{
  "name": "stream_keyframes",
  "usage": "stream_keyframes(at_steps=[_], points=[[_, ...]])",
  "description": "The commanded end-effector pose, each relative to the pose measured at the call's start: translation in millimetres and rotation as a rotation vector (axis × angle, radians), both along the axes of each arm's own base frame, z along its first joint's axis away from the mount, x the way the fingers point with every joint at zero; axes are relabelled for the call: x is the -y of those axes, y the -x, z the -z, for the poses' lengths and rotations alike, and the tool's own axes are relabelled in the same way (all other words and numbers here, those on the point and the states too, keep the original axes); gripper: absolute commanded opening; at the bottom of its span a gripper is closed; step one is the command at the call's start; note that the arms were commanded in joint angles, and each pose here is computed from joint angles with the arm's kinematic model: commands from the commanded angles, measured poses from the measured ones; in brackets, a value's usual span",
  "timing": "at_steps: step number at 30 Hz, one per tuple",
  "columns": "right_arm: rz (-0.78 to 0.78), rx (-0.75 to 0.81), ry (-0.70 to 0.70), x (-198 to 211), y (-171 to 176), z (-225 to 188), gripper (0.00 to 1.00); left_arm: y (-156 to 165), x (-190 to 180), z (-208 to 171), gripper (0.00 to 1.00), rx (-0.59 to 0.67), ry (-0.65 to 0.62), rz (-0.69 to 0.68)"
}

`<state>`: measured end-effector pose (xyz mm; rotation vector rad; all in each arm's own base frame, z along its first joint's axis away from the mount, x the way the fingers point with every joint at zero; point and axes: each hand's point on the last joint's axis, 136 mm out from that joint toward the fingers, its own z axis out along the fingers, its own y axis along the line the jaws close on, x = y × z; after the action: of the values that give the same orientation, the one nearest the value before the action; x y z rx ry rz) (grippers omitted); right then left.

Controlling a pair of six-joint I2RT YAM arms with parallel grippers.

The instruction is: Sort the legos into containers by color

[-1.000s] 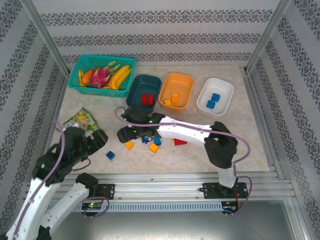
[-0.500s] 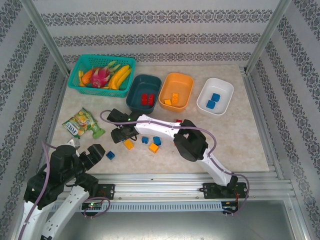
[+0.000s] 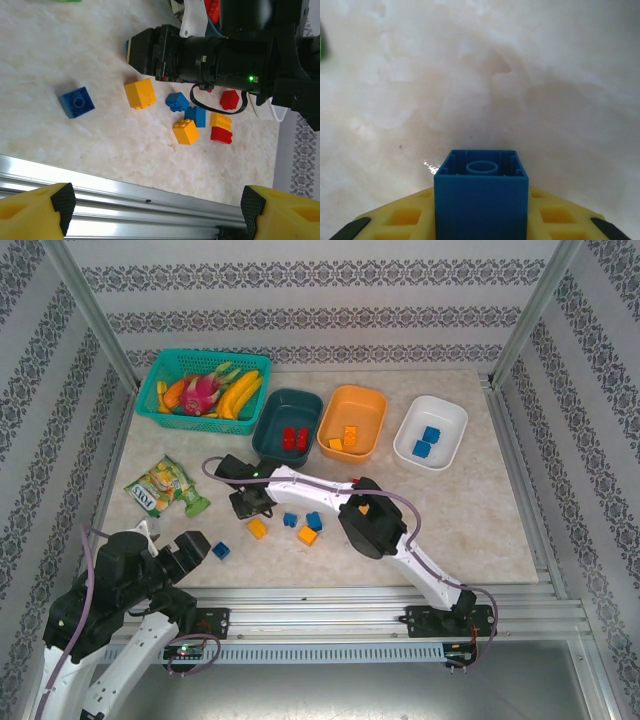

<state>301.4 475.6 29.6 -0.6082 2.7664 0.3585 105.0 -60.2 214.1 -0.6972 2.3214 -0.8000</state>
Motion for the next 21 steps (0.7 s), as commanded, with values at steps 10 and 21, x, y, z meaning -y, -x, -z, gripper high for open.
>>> stream_keyframes(at_steps=[10,21], points=[[0.275,0.222,-0.077,172.0,-57.4,-149.1,0.29,-121.4,95.6,-81.9,0.88,0.193,0.159,0.268],[0.678,0.121,-0.067,384.4,-87.0,-143.1,0.31,-199.5,214.4,-85.2,0.88,0.221,0.144,0.483]])
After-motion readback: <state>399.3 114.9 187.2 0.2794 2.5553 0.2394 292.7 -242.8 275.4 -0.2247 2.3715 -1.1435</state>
